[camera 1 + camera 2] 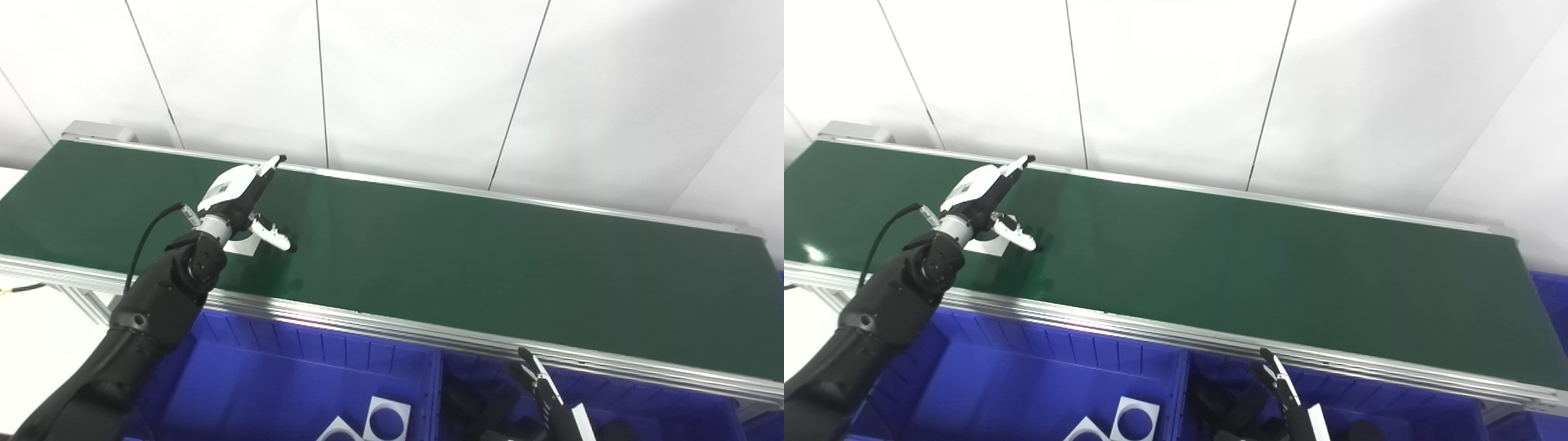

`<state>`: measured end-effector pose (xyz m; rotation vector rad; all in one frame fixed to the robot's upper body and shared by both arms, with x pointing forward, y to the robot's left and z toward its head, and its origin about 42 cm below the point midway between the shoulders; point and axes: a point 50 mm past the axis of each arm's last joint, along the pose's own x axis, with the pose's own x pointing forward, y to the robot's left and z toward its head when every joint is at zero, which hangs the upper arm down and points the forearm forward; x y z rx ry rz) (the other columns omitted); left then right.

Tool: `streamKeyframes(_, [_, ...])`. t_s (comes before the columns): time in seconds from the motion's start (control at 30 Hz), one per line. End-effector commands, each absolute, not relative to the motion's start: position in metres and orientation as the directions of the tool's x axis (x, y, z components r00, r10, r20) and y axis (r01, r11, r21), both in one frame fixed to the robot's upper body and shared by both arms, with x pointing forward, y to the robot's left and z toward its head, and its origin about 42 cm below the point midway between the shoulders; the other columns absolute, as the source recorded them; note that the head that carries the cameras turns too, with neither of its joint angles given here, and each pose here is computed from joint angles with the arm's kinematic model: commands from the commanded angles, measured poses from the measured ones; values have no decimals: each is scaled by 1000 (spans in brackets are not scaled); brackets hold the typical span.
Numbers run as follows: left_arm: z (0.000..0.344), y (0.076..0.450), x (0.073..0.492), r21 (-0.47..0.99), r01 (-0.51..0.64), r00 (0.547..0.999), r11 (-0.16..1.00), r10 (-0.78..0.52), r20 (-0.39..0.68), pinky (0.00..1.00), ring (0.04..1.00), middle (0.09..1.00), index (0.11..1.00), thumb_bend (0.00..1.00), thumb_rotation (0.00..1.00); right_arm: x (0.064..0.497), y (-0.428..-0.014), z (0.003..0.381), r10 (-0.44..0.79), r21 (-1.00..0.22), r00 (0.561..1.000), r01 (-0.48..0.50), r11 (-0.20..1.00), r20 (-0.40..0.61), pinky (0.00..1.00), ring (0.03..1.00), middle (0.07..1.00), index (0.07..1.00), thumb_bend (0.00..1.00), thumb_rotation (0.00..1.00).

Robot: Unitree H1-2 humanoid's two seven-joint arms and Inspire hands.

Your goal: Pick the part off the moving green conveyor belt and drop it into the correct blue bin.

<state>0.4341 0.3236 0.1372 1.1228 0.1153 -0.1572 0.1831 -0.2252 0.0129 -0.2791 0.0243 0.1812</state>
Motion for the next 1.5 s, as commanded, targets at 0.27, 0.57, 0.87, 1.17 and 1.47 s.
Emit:
streamKeyframes(0.27, [189, 346, 452, 902, 217, 976, 373, -48, -214, 987, 997, 970, 942, 943, 9, 189, -228, 25, 192, -255, 981, -175, 951, 42, 923, 877, 864, 948, 922, 449])
streamKeyframes(0.57, [185, 346, 450, 902, 264, 960, 342, -4, -280, 839, 904, 950, 905, 850, 0, 189, -230, 25, 191, -256, 981, -174, 951, 42, 922, 871, 858, 946, 928, 456])
streamKeyframes(0.87, [155, 332, 448, 897, 190, 982, 398, -78, -174, 471, 511, 834, 819, 519, 0, 188, -230, 26, 194, -258, 980, -176, 950, 44, 919, 879, 855, 948, 928, 470])
streamKeyframes(1.17, [131, 307, 454, 914, 125, 981, 386, -185, -56, 453, 670, 767, 744, 401, 0, 187, -227, 27, 187, -249, 981, -169, 954, 52, 903, 879, 854, 946, 937, 472])
streamKeyframes(1.47, [113, 289, 459, 934, 135, 973, 332, -224, -61, 434, 485, 720, 677, 423, 0, 186, -226, 29, 183, -240, 981, -163, 957, 61, 905, 879, 858, 951, 927, 476])
